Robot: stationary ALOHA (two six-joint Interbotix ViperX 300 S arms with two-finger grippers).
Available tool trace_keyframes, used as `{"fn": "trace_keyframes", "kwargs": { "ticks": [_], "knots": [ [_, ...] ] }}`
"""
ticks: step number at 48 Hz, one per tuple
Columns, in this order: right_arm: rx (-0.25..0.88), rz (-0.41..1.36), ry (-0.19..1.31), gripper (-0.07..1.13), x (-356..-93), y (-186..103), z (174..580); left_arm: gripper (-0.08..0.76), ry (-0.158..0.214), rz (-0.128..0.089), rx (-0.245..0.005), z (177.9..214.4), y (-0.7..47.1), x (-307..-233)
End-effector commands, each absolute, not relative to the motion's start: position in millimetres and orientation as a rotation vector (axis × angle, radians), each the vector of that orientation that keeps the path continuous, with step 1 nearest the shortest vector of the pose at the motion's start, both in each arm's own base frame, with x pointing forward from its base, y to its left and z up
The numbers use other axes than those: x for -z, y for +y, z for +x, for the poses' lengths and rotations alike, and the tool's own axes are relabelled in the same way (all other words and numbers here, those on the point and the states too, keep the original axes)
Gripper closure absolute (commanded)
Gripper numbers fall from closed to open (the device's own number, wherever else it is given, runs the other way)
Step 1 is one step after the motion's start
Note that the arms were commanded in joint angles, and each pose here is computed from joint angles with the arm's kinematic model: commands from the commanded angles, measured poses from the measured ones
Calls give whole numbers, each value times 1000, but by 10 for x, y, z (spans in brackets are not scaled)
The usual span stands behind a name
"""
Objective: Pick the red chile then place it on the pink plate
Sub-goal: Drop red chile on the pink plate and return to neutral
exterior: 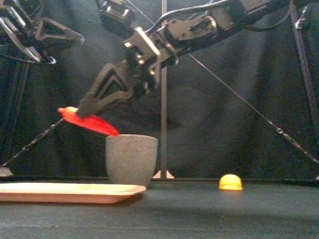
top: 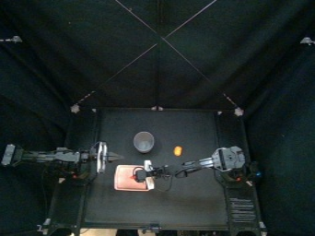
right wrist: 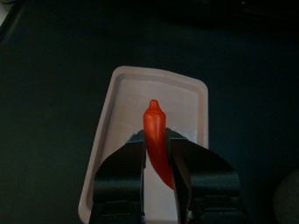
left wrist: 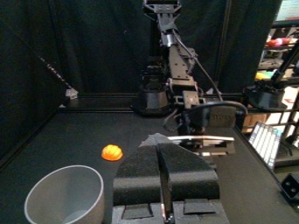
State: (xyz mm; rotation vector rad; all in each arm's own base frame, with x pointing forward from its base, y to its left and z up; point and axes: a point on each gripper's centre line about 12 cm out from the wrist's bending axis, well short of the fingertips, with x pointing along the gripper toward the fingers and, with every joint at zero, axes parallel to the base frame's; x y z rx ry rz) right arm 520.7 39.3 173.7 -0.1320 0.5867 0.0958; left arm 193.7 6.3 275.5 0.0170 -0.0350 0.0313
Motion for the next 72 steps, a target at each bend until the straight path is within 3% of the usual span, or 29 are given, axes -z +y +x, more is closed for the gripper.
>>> {"fn": "trace_keyframes", "kwargs": {
  "ticks": [1,9,15,25,32,39,45,59,72],
  "knots": [
    [-81,-124,532,537,-1933,349,5392,691,-46,19,-37,1946,75,-2808],
    [-78,-129,566,335,-1834,348,5474,691,-39,19,-42,1941,84,-2803],
    [-76,-129,596,250,-1783,342,5445,691,-35,17,-42,1939,85,-2799],
    [-69,-129,624,241,-1876,318,5325,691,-33,17,-44,1937,88,-2798],
    [-42,-111,562,239,-2201,169,5118,691,-27,17,-44,1937,88,-2791],
    [-14,-67,373,239,-2698,7,4681,691,-26,17,-44,1933,88,-2791],
    [-1,-44,226,239,-2942,-61,4214,691,-27,20,-44,1927,87,-2791],
    [-2,-23,-73,239,-3208,-44,2989,691,-24,20,-53,1914,104,-2768],
    [-10,-18,-240,239,-3272,4,2035,691,-22,23,-52,1910,103,-2759]
  ]
}}
